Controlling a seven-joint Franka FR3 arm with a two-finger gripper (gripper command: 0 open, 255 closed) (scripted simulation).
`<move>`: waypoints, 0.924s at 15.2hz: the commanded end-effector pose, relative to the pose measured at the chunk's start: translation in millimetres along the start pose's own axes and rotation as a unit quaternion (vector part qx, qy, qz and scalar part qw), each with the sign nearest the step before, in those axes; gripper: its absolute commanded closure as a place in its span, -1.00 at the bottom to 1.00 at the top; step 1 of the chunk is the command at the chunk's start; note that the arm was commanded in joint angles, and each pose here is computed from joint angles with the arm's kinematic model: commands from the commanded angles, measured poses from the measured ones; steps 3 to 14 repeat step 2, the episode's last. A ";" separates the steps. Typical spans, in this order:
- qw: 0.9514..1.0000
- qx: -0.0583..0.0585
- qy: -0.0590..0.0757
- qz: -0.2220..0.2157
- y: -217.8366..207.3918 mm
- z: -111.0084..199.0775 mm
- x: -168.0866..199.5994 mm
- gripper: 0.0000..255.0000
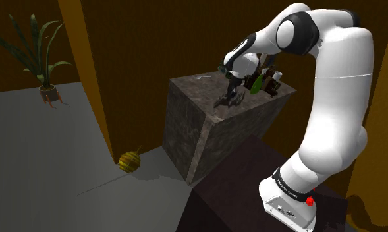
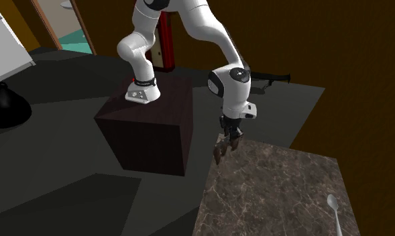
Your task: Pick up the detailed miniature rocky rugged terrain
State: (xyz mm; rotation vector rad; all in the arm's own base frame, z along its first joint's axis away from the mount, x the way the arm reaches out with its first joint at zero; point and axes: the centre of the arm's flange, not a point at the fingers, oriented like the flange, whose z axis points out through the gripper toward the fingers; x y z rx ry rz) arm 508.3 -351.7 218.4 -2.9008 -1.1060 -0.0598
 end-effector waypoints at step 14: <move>1.000 0.000 0.000 0.000 0.2 -5.9 0.2 1.00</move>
